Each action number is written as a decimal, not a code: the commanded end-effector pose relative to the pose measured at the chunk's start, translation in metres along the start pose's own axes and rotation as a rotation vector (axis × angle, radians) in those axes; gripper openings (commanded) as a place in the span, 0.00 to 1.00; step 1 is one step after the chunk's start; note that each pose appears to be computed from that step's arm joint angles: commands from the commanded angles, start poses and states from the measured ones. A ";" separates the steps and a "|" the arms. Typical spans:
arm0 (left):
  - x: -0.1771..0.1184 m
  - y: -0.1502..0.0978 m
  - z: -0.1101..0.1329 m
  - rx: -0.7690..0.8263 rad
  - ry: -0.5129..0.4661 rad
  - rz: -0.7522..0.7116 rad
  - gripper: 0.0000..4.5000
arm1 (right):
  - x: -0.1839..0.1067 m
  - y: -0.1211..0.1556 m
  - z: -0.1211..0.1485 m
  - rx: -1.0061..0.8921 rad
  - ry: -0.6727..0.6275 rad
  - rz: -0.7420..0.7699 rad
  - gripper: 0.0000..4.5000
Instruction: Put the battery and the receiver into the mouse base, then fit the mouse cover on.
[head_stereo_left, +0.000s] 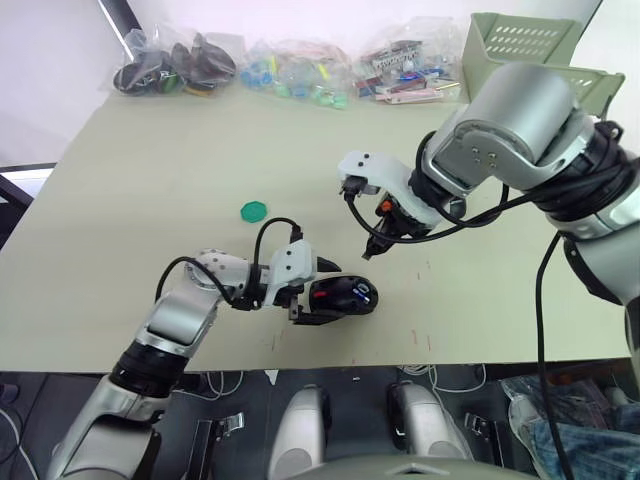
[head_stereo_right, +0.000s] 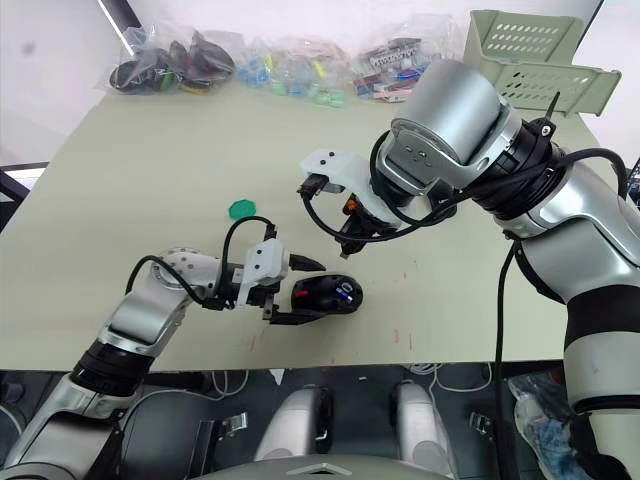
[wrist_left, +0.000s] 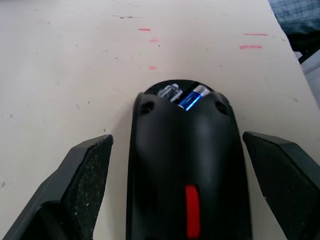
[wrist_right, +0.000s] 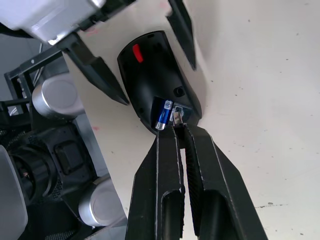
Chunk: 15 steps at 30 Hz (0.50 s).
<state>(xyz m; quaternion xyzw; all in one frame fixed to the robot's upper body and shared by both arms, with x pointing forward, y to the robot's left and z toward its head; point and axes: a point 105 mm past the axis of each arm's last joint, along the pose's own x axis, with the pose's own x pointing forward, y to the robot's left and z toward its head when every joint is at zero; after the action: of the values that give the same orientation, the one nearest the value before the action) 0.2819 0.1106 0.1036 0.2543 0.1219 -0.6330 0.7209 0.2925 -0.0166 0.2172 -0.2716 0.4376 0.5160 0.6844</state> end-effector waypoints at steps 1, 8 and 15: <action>0.003 0.000 0.004 0.042 -0.001 -0.003 0.99 | -0.005 0.002 0.003 -0.010 -0.023 0.006 0.00; 0.005 0.001 0.004 0.055 0.010 -0.005 0.99 | -0.002 0.003 0.002 -0.008 -0.020 0.011 0.00; 0.006 -0.002 0.001 0.057 0.014 -0.012 0.72 | 0.006 -0.002 -0.006 0.019 0.000 0.009 0.00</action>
<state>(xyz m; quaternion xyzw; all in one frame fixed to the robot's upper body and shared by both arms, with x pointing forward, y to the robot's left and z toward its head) 0.2823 0.1074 0.0970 0.2720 0.1227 -0.6341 0.7133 0.2932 -0.0186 0.2089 -0.2650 0.4466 0.5145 0.6823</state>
